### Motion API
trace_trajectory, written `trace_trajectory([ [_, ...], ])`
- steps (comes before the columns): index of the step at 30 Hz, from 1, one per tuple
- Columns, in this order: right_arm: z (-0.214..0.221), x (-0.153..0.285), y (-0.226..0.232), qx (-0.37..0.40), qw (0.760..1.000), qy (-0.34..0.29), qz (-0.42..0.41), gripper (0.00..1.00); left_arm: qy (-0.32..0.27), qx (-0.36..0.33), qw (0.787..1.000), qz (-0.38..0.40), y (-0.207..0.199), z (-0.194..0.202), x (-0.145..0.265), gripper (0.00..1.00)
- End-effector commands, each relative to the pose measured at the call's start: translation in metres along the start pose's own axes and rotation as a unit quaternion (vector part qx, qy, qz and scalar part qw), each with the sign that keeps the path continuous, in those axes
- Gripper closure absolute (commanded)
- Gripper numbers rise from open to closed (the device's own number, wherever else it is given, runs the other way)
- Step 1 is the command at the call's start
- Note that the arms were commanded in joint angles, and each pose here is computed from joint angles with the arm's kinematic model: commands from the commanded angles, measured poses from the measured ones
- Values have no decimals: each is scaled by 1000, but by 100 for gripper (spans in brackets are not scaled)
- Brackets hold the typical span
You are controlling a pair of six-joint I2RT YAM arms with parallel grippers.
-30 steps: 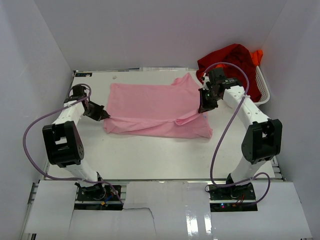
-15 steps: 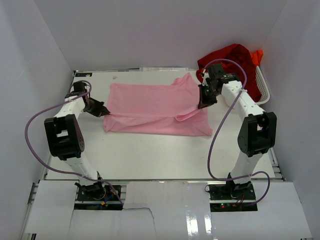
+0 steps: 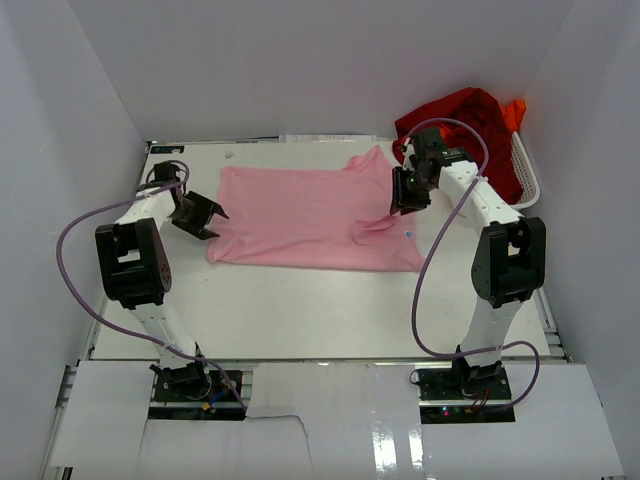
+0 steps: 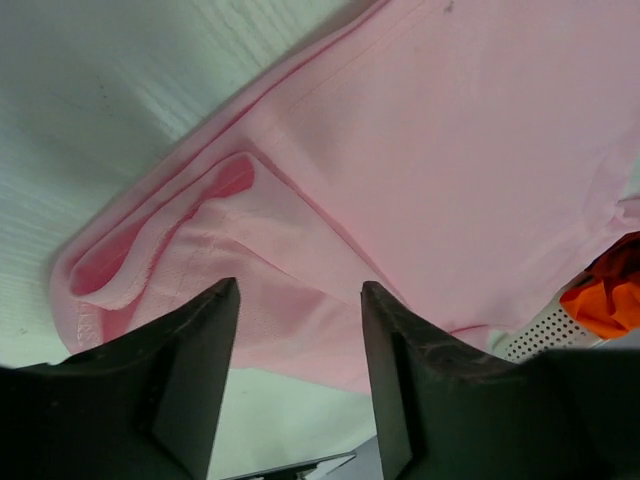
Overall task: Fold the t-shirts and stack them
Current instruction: Fold the flattened tshirt in 1/3 of the way
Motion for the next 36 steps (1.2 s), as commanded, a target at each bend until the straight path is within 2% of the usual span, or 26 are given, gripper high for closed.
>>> trace_trajectory([
  [1, -24, 6, 3, -5, 999, -53, 2, 60, -33, -18, 999, 32, -21, -12, 17, 36],
  [7, -30, 21, 13, -6, 995, -97, -24, 55, -67, -41, 995, 59, -43, -27, 37, 32],
  [10, -18, 25, 19, 1, 995, -87, -44, 51, -95, -64, 992, 59, -52, -34, 57, 32],
  [13, 3, 21, 15, 4, 998, -60, -31, 48, -102, -81, 990, 47, -46, -31, 63, 31],
  [16, 27, 11, 4, 0, 999, -40, -13, 44, -96, -101, 990, 24, -28, -23, 57, 32],
  [20, 52, -2, -10, -12, 1000, -10, 14, 42, -49, -141, 989, 2, -5, -8, 34, 32],
  [21, 62, -7, -15, -17, 1000, 2, 21, 38, -42, -148, 988, 0, -2, -6, 30, 32],
  [23, 67, -11, -19, -26, 999, 9, 22, 37, -36, -167, 985, -10, 6, -5, 24, 32],
  [29, 75, -22, -39, -49, 998, 14, 42, 36, -65, -204, 975, -55, 20, -13, 25, 32],
  [36, 64, -34, -48, -64, 997, 2, 47, 37, -86, -205, 972, -70, 17, -24, 26, 32],
])
Point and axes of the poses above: each gripper's point midway between its finger pads, its own x axis back along the fingers, its own y axis along the line the jaws close on, z = x × y, the point moved 5 cm from there along x, back along the fingers, and after that the axes turned 7 degrees about -x, right-handed, at the moved point
